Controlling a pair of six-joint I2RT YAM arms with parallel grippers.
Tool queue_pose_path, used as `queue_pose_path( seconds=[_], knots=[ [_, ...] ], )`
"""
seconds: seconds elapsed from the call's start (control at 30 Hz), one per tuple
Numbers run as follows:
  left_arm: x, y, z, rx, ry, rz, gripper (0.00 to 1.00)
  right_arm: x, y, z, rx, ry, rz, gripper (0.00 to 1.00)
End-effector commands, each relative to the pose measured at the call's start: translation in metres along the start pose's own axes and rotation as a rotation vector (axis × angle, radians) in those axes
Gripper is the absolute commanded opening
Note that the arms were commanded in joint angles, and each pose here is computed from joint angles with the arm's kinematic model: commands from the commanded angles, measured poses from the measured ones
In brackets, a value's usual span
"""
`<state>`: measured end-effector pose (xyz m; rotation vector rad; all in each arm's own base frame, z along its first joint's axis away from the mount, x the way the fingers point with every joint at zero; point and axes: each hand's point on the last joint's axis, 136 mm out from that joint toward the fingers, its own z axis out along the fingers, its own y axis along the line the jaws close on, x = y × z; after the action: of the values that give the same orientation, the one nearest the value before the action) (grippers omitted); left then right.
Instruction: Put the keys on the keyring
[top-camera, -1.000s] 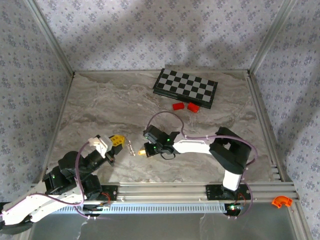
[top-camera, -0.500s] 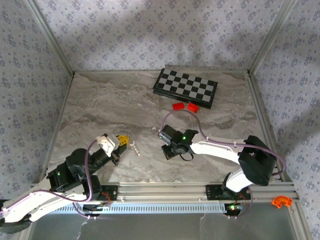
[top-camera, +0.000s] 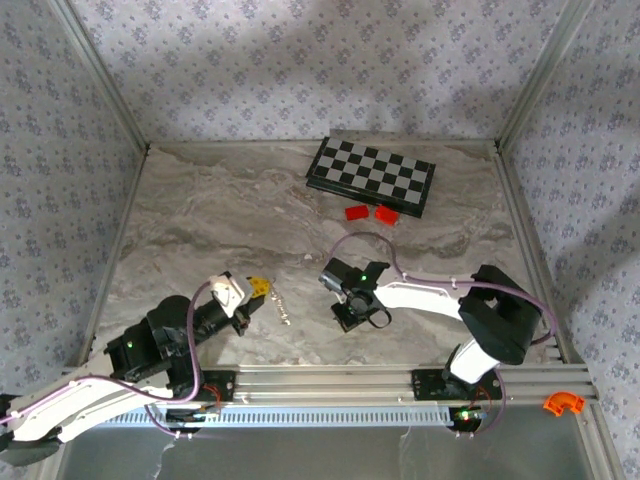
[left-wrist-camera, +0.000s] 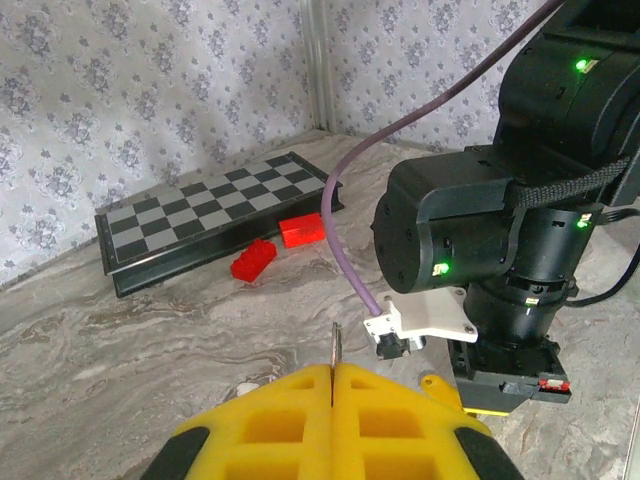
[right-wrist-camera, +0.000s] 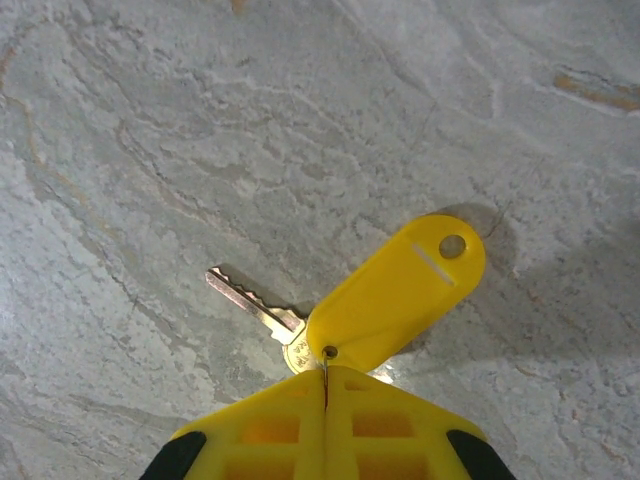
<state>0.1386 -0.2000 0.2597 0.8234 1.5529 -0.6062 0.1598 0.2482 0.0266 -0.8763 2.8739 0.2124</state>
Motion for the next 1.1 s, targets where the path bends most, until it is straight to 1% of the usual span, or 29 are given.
queue_pose_path(
  seconds=[0.0,0.03,0.13,0.23,0.4,0.47,0.53,0.7,0.87,1.07],
  knots=[
    [-0.018,-0.003,-0.001,0.018,-0.061,-0.001,0.00,0.013,-0.004,0.007,0.011,0.072,-0.020,0.00],
    [-0.019,-0.003,-0.001,0.021,-0.062,-0.001,0.00,0.013,-0.005,0.006,0.015,0.073,-0.018,0.00],
    [-0.018,-0.004,0.000,0.023,-0.062,-0.002,0.00,0.011,-0.006,0.001,0.015,0.060,-0.008,0.06],
    [-0.019,-0.004,-0.001,0.027,-0.063,-0.001,0.00,0.010,-0.008,-0.004,0.006,0.038,0.022,0.18],
    [-0.020,-0.004,-0.001,0.028,-0.068,-0.003,0.00,0.004,-0.010,-0.021,-0.047,-0.062,0.088,0.40],
    [-0.019,-0.005,-0.001,0.030,-0.067,-0.002,0.00,0.002,-0.010,-0.026,-0.080,-0.104,0.118,0.46],
    [-0.019,-0.005,-0.001,0.032,-0.069,-0.002,0.00,0.004,-0.015,-0.028,-0.100,-0.132,0.148,0.48],
    [-0.019,-0.006,-0.001,0.035,-0.073,-0.005,0.00,-0.001,-0.009,-0.037,-0.225,-0.237,0.179,0.49],
    [-0.018,-0.007,-0.002,0.044,-0.082,-0.012,0.00,0.003,-0.005,-0.034,-0.234,-0.244,0.131,0.46],
    [-0.021,-0.006,-0.004,0.043,-0.091,-0.011,0.00,0.005,-0.004,-0.024,-0.208,-0.228,0.102,0.39]
  ],
)
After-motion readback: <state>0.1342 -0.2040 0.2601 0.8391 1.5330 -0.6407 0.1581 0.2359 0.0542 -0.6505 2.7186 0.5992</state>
